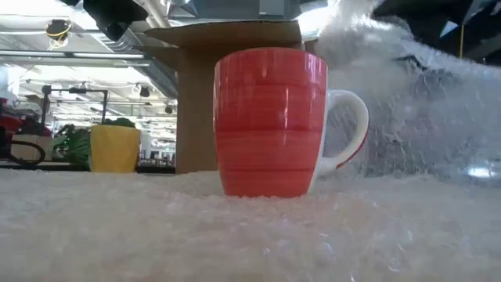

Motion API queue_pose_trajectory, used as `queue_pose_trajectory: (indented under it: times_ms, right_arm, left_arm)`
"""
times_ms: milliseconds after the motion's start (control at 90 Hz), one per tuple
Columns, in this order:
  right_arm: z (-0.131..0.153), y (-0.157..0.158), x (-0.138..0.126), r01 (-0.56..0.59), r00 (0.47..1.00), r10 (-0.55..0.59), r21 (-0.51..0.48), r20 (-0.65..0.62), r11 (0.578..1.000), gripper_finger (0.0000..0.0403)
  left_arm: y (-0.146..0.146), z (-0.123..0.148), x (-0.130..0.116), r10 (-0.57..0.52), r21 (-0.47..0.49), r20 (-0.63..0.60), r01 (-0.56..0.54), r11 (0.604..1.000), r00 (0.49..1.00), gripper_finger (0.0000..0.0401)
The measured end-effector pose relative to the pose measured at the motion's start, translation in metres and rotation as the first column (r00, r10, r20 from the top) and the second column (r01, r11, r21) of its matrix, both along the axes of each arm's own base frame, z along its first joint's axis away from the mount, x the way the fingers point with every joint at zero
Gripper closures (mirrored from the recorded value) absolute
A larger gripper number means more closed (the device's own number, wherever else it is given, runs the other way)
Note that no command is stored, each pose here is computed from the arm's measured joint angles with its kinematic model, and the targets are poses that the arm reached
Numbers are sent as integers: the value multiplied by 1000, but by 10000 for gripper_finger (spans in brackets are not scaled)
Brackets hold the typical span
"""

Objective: Wrap mug
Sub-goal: Wrap the red mug with the bubble wrap

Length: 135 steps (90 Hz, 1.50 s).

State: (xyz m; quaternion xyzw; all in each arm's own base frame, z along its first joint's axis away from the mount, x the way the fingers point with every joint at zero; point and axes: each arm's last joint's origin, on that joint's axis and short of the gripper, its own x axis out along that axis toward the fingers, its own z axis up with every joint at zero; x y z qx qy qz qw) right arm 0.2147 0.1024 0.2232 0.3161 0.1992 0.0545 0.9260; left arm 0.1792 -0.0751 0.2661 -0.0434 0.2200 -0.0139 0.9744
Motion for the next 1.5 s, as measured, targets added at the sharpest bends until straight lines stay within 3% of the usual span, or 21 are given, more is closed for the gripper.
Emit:
queue_pose_trajectory:
  times_ms: [400,656,900,1122,1500]
  right_arm:
    - [16,17,44,-127,992,127,-38,2,991,403]
    - [9,14,84,-210,976,208,-34,-57,977,403]
    - [24,12,118,-296,955,297,-82,10,952,403]
    - [49,15,126,-343,932,354,-123,84,931,403]
    - [50,15,125,-355,931,362,-113,53,928,403]
  left_arm:
    - [-1,-6,5,19,46,-23,-17,999,1000,280]
    - [-2,-6,5,17,50,-23,-16,999,1000,280]
    - [-2,-6,5,14,58,-23,-13,998,1000,280]
    - [-1,-6,5,14,60,-25,-12,998,1000,280]
    - [-2,-6,5,13,60,-22,-12,998,1000,280]
